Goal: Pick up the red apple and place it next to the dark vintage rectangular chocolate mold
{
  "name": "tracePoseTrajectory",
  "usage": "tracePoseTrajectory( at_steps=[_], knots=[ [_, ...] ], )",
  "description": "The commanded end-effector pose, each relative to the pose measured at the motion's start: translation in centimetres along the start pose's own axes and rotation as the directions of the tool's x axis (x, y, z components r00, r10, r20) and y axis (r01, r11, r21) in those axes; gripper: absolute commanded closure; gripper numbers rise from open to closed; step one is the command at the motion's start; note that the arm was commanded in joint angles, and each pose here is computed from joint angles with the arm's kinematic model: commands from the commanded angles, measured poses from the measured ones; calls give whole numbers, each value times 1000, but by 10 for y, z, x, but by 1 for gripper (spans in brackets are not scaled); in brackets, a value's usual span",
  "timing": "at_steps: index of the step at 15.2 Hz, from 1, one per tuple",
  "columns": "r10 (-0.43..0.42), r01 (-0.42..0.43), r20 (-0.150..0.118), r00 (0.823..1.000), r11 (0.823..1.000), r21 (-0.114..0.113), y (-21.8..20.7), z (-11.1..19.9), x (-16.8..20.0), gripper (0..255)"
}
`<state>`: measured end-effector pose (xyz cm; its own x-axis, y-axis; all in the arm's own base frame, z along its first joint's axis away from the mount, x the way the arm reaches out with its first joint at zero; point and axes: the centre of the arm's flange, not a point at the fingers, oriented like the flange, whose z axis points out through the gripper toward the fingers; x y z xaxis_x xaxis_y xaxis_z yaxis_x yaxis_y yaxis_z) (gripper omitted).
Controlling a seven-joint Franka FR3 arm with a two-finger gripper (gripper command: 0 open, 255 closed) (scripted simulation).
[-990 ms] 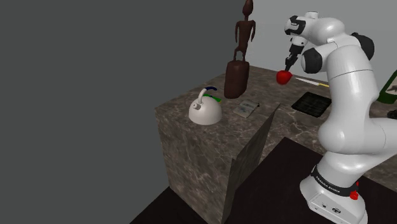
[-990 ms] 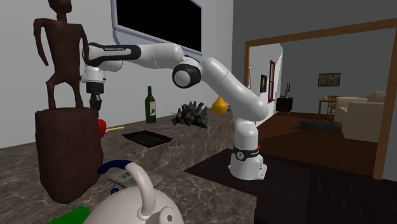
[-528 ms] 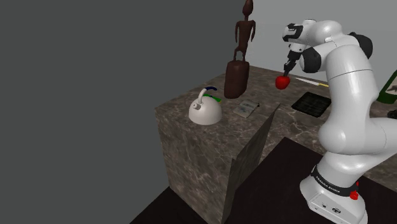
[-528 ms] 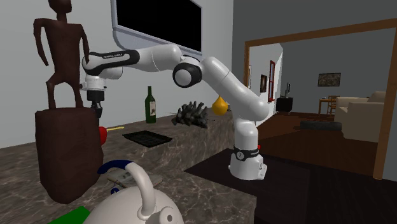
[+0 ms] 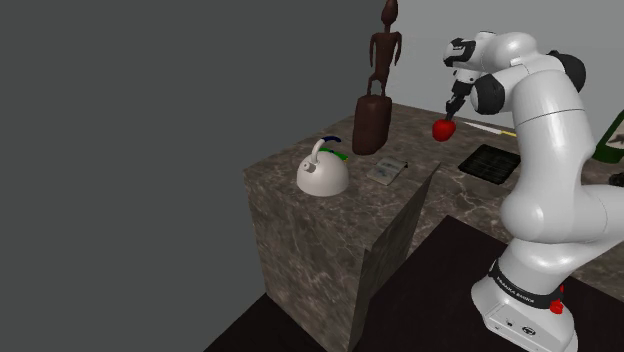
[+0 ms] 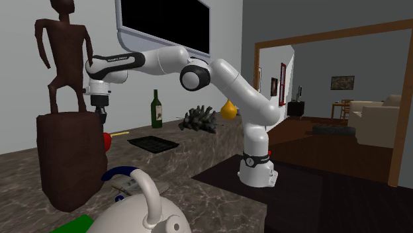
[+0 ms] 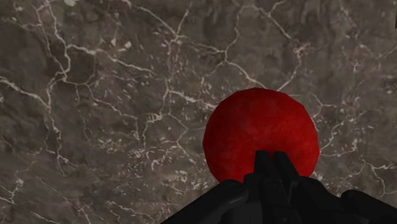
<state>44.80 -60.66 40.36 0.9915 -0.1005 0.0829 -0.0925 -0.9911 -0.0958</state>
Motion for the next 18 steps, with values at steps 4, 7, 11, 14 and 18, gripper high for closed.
tracePoseTrajectory(
  at_steps=[4,7,11,14,18],
  knots=[
    [0,0,0,1000,1000,0,0,0,0,0],
    [0,0,0,1000,1000,0,0,-13,0,0],
    [0,0,0,1000,1000,0,0,-50,0,0],
    [0,0,0,1000,1000,0,0,-50,0,0],
    [0,0,0,1000,1000,0,0,-50,0,0]
  ],
)
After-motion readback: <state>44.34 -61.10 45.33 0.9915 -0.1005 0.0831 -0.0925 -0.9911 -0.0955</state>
